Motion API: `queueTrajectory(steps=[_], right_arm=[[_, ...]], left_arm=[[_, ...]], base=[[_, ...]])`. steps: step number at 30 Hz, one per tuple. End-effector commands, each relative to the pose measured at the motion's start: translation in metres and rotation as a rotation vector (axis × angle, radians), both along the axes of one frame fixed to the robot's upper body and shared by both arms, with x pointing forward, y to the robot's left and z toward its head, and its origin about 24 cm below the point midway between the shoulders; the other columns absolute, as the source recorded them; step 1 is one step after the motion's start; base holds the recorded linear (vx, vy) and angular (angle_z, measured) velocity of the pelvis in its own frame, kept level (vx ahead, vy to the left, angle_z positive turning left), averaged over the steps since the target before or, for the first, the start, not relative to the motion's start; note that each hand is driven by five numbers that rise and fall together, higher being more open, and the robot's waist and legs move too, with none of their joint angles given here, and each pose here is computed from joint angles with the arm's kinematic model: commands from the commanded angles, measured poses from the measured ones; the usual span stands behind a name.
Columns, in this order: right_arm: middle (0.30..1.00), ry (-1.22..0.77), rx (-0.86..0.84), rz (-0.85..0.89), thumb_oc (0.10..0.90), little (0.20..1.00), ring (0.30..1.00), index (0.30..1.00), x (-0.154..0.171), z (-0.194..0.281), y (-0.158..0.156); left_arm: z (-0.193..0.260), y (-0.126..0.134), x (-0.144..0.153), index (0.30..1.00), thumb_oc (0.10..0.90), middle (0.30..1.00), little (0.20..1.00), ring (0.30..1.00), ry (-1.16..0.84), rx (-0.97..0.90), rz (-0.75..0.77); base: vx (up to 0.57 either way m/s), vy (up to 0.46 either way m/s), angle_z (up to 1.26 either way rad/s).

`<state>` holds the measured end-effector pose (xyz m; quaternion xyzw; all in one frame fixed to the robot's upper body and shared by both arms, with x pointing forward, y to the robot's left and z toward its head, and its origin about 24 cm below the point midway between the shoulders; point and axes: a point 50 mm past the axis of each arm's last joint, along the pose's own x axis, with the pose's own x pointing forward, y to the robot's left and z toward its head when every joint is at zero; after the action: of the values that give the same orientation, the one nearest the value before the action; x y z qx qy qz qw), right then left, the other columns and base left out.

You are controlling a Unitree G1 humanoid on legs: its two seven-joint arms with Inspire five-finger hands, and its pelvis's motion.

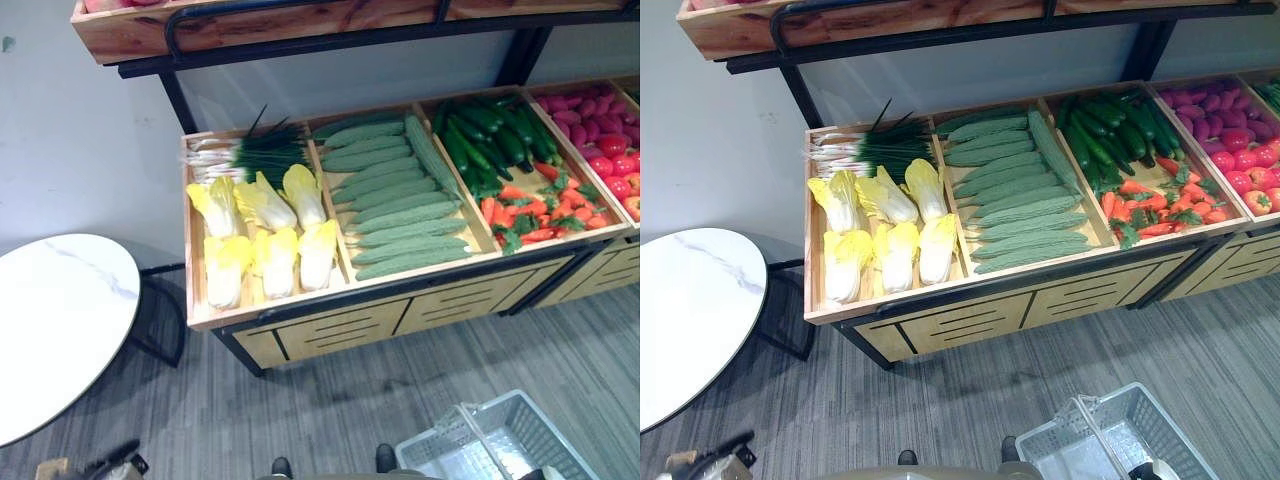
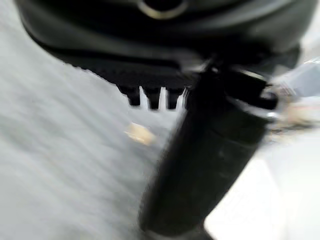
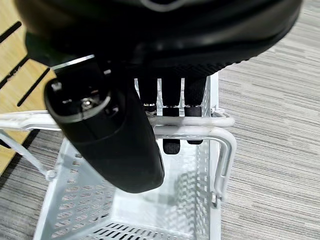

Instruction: Get the vegetables into the basket

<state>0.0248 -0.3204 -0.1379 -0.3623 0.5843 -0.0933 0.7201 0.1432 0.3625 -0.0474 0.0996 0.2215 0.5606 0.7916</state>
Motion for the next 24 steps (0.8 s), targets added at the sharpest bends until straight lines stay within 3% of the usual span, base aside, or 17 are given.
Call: queueTrajectory(steps=[1, 6, 11, 14, 17, 24], right_arm=[[0.3, -0.035, -0.068, -0.062, 0.4, 0.3, 0.3, 0.3, 0.0, 0.006, -0.012], [0.3, -0.043, -0.064, -0.024, 0.4, 0.3, 0.3, 0.3, 0.009, 0.006, -0.01], [0.3, -0.096, -0.05, 0.04, 0.4, 0.3, 0.3, 0.3, 0.031, 0.006, -0.004], [0.3, -0.116, -0.046, 0.078, 0.4, 0.3, 0.3, 0.3, 0.039, 0.007, -0.002], [0.3, -0.121, -0.042, 0.097, 0.4, 0.3, 0.3, 0.3, 0.042, 0.007, 0.0], [0.3, -0.111, -0.04, 0.099, 0.4, 0.3, 0.3, 0.3, 0.041, 0.004, 0.005]], left_arm=[[0.065, 0.027, 0.034, 1.0, 0.9, 1.0, 1.0, 1.0, -0.104, 0.356, -0.017], [0.111, 0.002, 0.084, 1.0, 0.9, 1.0, 1.0, 1.0, -0.26, 0.515, -0.205], [0.135, -0.059, 0.122, 1.0, 0.9, 1.0, 1.0, 1.0, -0.412, 0.553, -0.532], [0.132, -0.083, 0.136, 1.0, 0.9, 1.0, 1.0, 1.0, -0.373, 0.56, -0.703], [0.127, -0.095, 0.143, 1.0, 0.9, 1.0, 1.0, 1.0, -0.343, 0.558, -0.767], [0.118, -0.103, 0.146, 1.0, 0.9, 1.0, 1.0, 1.0, -0.332, 0.518, -0.745]], base=[[0.0, -0.02, 0.05], [0.0, -0.004, 0.01], [0.02, -0.025, -0.09], [0.02, -0.033, -0.15], [0.01, -0.031, -0.17], [0.0, -0.007, -0.01]])
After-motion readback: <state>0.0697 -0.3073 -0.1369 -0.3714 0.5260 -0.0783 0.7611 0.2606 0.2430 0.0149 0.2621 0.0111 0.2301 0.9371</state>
